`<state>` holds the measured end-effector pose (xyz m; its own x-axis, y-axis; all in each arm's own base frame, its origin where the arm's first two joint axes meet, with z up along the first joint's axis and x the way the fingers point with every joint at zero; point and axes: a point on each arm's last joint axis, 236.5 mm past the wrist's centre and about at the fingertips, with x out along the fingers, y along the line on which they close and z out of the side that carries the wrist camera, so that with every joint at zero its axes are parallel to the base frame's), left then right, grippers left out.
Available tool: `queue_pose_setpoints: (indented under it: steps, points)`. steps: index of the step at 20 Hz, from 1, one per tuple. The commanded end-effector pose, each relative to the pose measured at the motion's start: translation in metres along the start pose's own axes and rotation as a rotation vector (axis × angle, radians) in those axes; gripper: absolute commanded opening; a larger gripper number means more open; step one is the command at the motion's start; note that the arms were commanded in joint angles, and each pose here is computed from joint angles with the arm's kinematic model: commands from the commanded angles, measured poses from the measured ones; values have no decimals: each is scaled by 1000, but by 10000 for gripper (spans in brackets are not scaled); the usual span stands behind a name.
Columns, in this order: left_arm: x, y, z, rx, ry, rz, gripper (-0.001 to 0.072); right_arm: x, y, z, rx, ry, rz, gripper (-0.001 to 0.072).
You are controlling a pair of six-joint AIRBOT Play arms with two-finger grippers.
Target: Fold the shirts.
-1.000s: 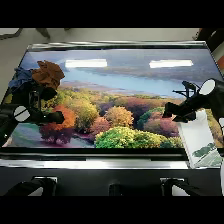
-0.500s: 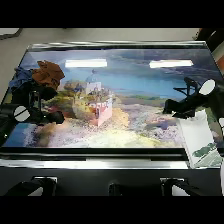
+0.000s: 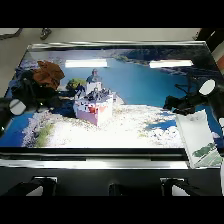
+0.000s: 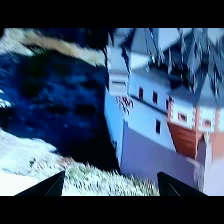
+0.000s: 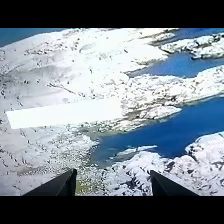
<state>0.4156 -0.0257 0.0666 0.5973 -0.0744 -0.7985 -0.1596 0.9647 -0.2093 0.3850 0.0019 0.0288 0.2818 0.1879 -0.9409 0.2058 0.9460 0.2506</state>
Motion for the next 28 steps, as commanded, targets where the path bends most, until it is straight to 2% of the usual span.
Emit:
queue_pose_setpoints:
  steps: [1, 3, 5, 7, 9, 11, 16, 22, 23, 24, 25, 28]
  points:
    - [5, 69, 71, -283, -26, 12, 720, 0, 1, 0, 2, -1, 6, 558]
    - [5, 141, 93, -499, 10, 14, 720, 0, 1, -1, 2, 4, 6, 558]
    - [7, 205, 83, -667, 58, 27, 720, 0, 4, -1, 5, 6, 16, 558]
    - [13, 246, 62, -776, 89, 45, 720, 0, 4, -1, 6, 5, 18, 558]
    - [26, 269, 50, -811, 92, 65, 720, 0, 5, 0, 7, 1, 21, 558]
    - [48, 276, 50, -821, 77, 53, 720, 0, 6, 3, 7, -11, 23, 558]
    - [112, 256, 75, -859, -12, -117, 720, 0, 6, 5, 8, -23, 25, 558]
    - [158, 243, 79, -838, -50, -106, 720, 0, 10, -5, 14, 23, 43, 558]
    - [159, 242, 80, -836, -55, -105, 613, 0, 11, -9, 14, 39, 44, 558]
    - [158, 239, 80, -836, -48, -111, 229, 0, 11, -13, 14, 56, 45, 558]
    - [156, 235, 79, -831, -35, -120, 48, 0, 11, -15, 14, 64, 44, 558]
    - [126, 207, 89, -681, -19, -175, 34, 0, 10, -14, 13, 59, 43, 558]
